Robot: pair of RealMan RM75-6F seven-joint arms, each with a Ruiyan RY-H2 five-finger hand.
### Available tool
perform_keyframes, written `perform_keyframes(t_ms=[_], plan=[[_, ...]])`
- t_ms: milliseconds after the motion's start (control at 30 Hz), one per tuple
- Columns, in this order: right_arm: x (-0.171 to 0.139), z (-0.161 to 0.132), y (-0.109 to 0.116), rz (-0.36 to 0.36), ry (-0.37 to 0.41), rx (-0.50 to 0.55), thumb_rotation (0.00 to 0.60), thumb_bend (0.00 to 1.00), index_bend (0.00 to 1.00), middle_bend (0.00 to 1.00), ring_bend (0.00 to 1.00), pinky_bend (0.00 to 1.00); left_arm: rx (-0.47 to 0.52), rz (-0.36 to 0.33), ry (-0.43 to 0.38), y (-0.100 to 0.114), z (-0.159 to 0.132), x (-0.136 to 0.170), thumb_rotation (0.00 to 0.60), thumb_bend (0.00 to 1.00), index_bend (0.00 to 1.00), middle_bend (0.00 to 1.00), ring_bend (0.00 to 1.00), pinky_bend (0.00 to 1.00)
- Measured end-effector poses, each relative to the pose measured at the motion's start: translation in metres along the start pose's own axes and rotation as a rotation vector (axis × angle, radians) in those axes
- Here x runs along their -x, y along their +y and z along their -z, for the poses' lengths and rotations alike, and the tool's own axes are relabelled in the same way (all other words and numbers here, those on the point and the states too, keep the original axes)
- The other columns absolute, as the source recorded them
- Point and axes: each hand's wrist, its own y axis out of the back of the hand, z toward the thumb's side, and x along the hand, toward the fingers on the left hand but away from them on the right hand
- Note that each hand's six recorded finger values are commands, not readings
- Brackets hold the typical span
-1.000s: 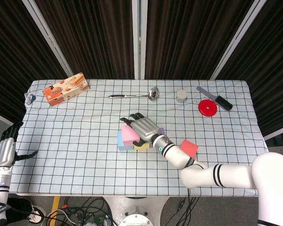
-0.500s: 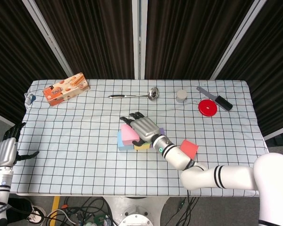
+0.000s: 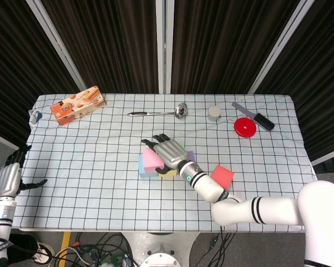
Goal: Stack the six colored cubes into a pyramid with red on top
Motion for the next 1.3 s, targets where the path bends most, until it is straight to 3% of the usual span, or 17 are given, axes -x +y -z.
perform_keyframes(t_ms=[1033,1133,1300], plan=[[0.0017,0.0059,-0.0046,-0.011,-0.012,0.002,0.600,0.27,0.00,0.31,0.00,0.00,-0.029,0.014,0.004,-0.0066,0.0005,0.0023,0.600,0.00,0.08,0.03,0.00,0.03],[0.0015,0.0069,-0.0055,-0.015,-0.014,0.001,0.600,0.26,0.00,0.28,0.00,0.00,-0.028,0.014,0.004,-0.0067,0.0010,0.0035,0.600,0.00,0.08,0.03,0.00,0.03],[0.0018,0.0068,-0.0053,-0.014,-0.012,0.016,0.600,0.20,0.00,0.15,0.00,0.00,-0.027,0.012,0.005,-0.0060,0.0014,0.0046,0.600,0.00,0.07,0.03,0.00,0.03]])
